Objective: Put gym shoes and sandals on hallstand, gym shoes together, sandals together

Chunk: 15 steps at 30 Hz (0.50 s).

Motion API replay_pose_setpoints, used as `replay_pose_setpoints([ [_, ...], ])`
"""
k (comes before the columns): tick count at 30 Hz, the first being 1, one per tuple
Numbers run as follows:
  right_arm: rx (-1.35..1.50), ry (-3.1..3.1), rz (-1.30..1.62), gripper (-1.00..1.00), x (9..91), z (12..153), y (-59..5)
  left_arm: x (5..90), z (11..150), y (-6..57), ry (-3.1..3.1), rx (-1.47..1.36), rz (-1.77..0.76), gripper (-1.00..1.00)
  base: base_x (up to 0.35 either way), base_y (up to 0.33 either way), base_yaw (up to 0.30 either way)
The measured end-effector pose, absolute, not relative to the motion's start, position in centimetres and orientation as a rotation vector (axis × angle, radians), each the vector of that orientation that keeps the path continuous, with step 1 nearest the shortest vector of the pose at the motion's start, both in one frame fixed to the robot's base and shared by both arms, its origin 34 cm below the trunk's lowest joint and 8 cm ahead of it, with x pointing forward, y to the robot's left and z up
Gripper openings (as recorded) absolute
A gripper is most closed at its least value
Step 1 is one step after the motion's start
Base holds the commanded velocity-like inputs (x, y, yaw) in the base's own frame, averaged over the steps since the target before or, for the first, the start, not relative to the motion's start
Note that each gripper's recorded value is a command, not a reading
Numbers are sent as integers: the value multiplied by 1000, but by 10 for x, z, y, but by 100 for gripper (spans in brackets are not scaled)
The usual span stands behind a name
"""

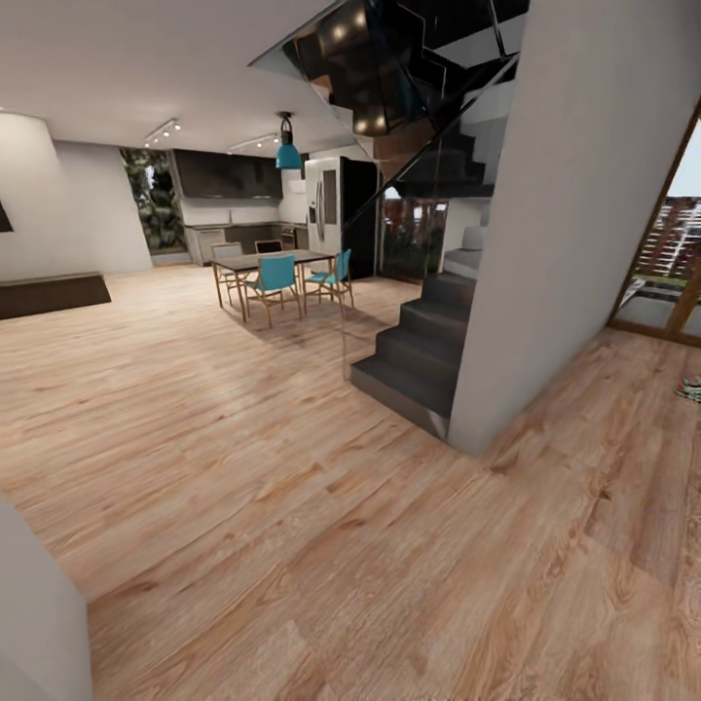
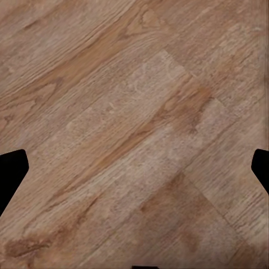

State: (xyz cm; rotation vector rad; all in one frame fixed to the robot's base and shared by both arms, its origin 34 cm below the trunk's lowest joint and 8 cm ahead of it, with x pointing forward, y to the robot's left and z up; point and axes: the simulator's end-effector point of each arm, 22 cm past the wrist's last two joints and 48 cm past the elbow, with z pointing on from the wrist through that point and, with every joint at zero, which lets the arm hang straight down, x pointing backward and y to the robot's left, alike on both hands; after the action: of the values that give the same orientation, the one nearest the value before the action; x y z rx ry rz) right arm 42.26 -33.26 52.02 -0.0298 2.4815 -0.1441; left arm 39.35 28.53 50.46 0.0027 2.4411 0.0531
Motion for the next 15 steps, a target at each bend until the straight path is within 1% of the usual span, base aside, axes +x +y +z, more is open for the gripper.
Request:
replay_pose_setpoints([
  [15,-31,2494,-144,100,419,517,-333,390,502,290,2451,-56,55,100,-6,6,-267],
])
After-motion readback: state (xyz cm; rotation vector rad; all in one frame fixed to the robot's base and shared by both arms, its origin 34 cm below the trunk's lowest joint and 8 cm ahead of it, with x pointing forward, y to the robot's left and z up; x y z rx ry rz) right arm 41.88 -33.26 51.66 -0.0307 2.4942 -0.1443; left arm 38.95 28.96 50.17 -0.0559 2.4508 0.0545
